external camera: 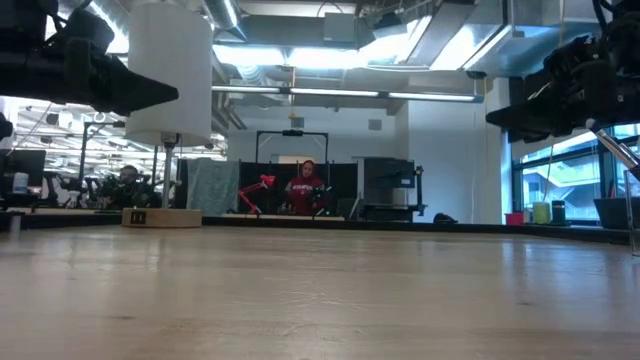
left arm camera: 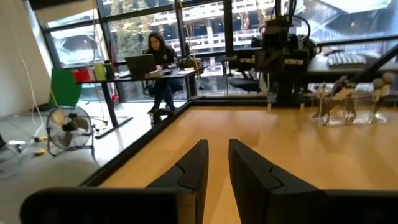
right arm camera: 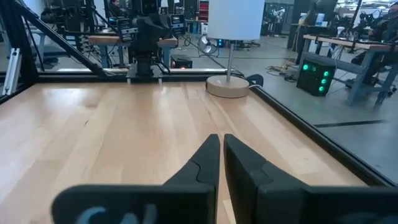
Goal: Put items in baskets/containers
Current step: Return to Home Position
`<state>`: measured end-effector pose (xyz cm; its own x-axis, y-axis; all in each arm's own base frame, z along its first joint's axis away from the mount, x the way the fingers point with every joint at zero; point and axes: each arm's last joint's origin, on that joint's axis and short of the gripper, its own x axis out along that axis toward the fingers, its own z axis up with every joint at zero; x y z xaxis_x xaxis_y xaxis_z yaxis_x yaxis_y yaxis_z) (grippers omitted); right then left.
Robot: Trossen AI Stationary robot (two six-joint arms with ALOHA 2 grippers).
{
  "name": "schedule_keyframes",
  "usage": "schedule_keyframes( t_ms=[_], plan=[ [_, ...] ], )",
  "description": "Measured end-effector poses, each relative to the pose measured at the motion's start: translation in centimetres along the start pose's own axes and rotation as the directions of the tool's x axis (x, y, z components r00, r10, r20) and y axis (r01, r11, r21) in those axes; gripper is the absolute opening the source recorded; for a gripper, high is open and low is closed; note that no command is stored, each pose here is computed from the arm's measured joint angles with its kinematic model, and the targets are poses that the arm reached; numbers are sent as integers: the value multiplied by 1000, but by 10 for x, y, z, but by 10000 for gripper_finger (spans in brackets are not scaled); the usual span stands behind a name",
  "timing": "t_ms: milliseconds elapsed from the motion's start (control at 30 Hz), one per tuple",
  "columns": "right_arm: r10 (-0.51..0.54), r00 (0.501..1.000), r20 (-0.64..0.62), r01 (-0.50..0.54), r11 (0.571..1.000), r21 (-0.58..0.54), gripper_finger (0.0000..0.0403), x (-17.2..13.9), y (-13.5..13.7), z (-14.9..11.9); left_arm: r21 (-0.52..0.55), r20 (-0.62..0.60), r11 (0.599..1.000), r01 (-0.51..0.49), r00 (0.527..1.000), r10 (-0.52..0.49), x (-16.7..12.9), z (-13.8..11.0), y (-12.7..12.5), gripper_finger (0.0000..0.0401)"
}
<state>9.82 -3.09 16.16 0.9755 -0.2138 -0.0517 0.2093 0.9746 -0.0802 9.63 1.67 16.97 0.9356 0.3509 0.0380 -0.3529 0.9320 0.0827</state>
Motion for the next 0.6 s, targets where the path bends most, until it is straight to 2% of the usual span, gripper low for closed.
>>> schedule_keyframes(
  t_ms=[133, 233, 367, 600],
  plan=[
    [0, 1000, -5, 0, 999, 46, 25, 0, 0, 0, 24, -10, 1000, 3, 1000, -3, 1, -1, 0, 58],
    [1, 1000, -5, 0, 996, 85, 25, 0, 0, 0, -1, -10, 1000, 3, 1000, -3, 1, -1, 0, 58],
    [1, 1000, -5, 0, 997, 82, 25, 0, 0, 0, -40, -10, 999, 2, 1000, -2, 1, -1, 0, 58],
    [1, 1000, -5, 0, 997, 83, 25, 0, 0, 0, -43, -11, 999, 2, 1000, -2, 1, -1, 0, 59]
  ],
)
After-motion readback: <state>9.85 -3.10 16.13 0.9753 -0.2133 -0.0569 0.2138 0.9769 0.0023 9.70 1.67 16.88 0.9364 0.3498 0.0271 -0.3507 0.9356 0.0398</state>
